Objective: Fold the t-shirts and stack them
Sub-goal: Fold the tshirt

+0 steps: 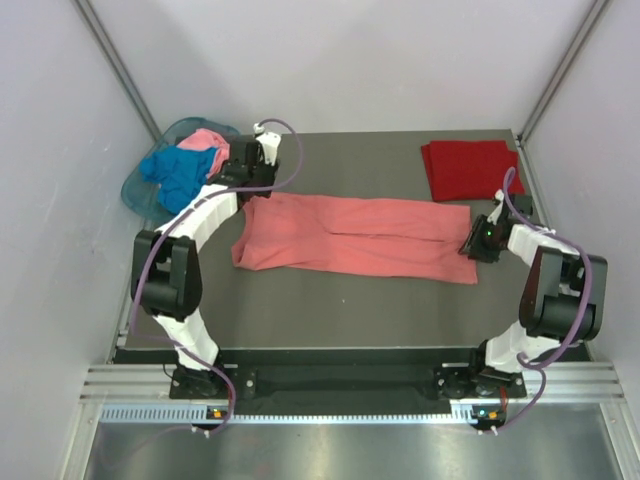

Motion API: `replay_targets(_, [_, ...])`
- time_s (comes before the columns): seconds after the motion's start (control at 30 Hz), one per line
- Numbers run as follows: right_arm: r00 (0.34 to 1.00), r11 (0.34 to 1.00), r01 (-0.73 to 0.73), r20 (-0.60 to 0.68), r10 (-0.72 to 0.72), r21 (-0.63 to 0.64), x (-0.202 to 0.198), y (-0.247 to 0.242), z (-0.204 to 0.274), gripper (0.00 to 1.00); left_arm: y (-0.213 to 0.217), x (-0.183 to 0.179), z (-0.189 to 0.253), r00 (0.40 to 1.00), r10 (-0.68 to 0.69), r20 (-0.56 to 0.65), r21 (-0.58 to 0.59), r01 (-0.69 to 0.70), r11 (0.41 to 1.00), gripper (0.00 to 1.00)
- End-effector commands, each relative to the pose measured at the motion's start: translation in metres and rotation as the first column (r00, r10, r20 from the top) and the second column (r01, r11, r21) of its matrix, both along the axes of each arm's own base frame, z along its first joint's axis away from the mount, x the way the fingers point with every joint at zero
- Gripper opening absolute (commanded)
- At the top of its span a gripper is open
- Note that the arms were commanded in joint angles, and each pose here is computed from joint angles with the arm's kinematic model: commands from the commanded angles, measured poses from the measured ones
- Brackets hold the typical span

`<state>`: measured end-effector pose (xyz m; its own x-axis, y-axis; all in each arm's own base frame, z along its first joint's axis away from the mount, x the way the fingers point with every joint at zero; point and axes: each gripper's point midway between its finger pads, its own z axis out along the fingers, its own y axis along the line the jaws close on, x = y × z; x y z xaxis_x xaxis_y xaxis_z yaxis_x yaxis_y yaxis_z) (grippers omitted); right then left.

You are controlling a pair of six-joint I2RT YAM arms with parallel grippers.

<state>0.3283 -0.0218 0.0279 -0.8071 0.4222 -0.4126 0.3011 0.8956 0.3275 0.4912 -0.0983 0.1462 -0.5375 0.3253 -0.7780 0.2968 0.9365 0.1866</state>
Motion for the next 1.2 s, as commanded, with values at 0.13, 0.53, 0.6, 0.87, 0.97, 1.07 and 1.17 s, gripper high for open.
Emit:
replay_targets(0.13, [0.999,0.999,-0.016,0.049,0.019,-0.046,0.019,-0.012,0.006,0.34,-0.045,-0.037,-0.002,0.998,-0.053,-0.022,-0.298,0.044,0.954,0.46])
replay_targets(0.53, [0.982,0.977,0.173,-0.053,-0.181,-0.124,-0.007,-0.043,-0.017,0.0,-0.021,-0.067,-0.075,0.972,0.121,-0.201,-0.267,-0.173,0.948,0.46])
replay_targets(0.6, [0.978,0.972,0.196,-0.053,-0.204,-0.131,-0.012,-0.046,-0.016,0.0,-0.016,-0.069,-0.083,0.969,0.128,-0.211,-0.235,-0.178,0.956,0.46])
replay_targets(0.87, [0.952,0.944,0.295,-0.037,-0.303,-0.146,-0.026,-0.059,-0.015,0.0,0.007,-0.072,-0.097,0.949,0.228,-0.218,-0.132,-0.26,0.956,0.45])
replay_targets(0.97, [0.947,0.942,0.31,-0.041,-0.317,-0.128,-0.027,-0.057,-0.015,0.0,0.011,-0.074,-0.103,0.941,0.249,-0.23,-0.11,-0.279,0.954,0.45])
replay_targets(1.07, [0.949,0.948,0.31,-0.031,-0.313,-0.069,-0.023,-0.047,-0.007,0.07,0.006,-0.074,-0.101,0.941,0.241,-0.236,-0.138,-0.278,0.951,0.45])
replay_targets(1.17, [0.954,0.953,0.3,-0.011,-0.301,-0.049,-0.017,-0.045,0.01,0.18,0.003,-0.073,-0.09,0.947,0.227,-0.227,-0.152,-0.264,0.952,0.43])
